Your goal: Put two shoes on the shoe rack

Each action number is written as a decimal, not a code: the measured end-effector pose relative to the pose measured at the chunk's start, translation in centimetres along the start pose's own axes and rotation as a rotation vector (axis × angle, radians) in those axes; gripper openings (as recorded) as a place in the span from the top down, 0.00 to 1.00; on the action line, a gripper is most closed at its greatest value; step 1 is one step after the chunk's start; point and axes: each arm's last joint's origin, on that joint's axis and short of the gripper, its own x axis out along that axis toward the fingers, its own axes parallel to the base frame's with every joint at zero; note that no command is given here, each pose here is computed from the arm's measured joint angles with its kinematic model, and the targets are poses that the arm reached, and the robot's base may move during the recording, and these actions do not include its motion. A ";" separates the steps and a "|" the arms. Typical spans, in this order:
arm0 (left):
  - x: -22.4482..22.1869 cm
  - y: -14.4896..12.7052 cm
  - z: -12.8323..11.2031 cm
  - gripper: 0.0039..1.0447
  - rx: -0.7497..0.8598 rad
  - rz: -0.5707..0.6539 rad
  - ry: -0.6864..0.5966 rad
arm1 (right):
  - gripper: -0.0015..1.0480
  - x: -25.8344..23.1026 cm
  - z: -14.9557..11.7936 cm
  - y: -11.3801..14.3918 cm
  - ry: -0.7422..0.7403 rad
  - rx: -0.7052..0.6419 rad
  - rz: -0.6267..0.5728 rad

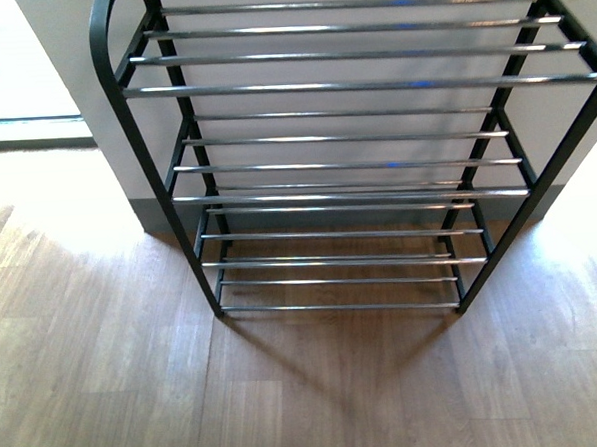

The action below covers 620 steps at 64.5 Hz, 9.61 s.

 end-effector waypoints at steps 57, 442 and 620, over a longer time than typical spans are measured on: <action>0.0 0.0 0.0 0.99 0.000 0.000 0.000 | 0.99 9.8 5.6 8.4 -0.114 -0.281 0.028; 20.6 -31.1 -4.9 0.99 -0.197 -0.577 0.544 | 0.09 -7.3 -4.3 3.5 -0.416 -0.179 -0.244; 1.3 3.9 -5.2 0.99 0.088 -0.422 -0.322 | 0.09 -7.3 -4.3 3.5 -0.416 -0.179 -0.244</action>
